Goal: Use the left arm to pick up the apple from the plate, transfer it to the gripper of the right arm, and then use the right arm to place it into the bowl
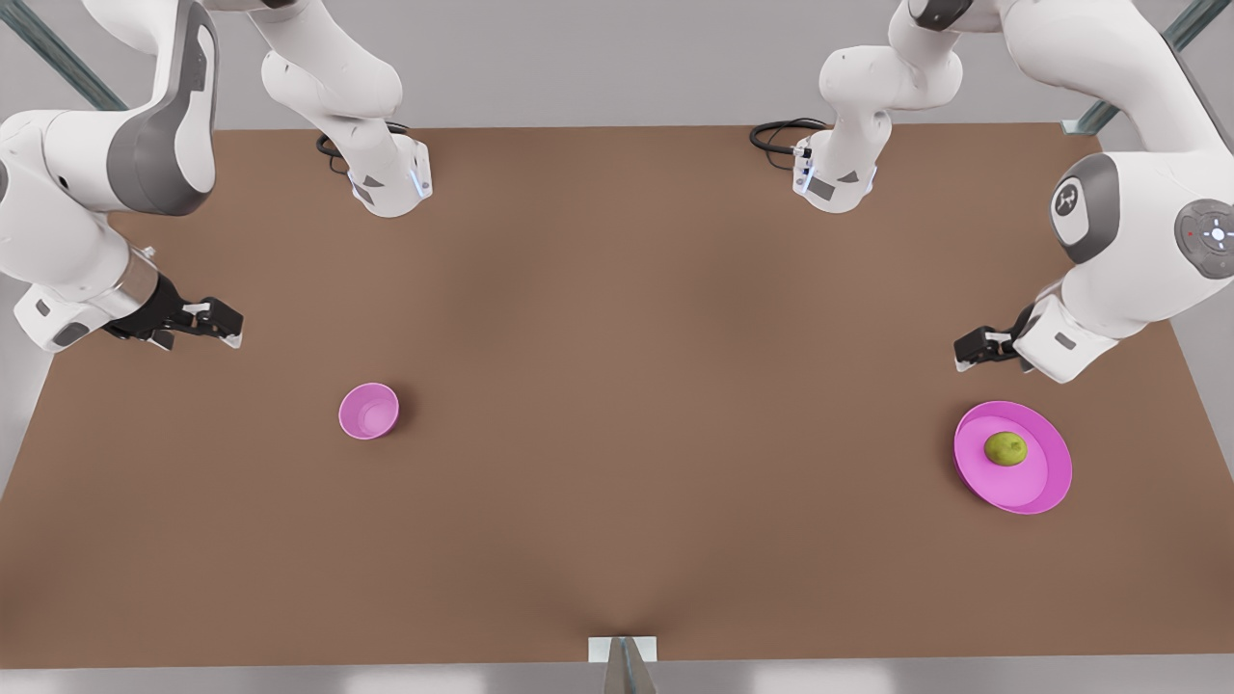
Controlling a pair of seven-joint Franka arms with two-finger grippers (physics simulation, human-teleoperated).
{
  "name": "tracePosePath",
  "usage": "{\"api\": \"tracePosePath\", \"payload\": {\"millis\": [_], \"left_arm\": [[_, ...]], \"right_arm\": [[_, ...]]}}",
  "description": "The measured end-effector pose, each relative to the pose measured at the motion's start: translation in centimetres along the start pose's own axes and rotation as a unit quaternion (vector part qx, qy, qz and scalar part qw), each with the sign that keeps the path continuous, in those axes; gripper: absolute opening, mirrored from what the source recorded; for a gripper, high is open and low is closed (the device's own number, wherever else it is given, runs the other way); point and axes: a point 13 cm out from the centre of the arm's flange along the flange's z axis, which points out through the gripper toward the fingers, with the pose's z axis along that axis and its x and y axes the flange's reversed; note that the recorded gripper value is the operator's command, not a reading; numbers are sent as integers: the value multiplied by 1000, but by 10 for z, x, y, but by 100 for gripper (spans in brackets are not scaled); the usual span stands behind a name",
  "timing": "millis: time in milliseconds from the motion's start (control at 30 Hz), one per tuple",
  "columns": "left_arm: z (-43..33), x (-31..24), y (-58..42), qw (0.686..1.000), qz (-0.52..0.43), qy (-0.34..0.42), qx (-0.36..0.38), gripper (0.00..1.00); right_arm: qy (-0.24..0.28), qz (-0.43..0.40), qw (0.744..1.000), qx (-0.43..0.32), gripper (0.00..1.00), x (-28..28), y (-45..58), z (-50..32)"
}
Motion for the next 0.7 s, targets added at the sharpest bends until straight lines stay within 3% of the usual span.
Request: {"api": "tracePosePath", "payload": {"millis": [67, 233, 367, 700], "left_arm": [[8, -3, 6, 1000, -4, 5, 0, 100], [127, -15, 124, 994, -88, 49, 30, 100], [206, -14, 162, 992, -106, 43, 45, 100], [274, -21, 221, 996, -77, 8, 38, 100]], "right_arm": [[0, 0, 1000, 0, 100, 0, -1, 0], [-1, -3, 1000, 0, 100, 0, 0, 0], [-1, -4, 1000, 0, 100, 0, 1, 0], [-1, -5, 1000, 0, 100, 0, 0, 0]]}}
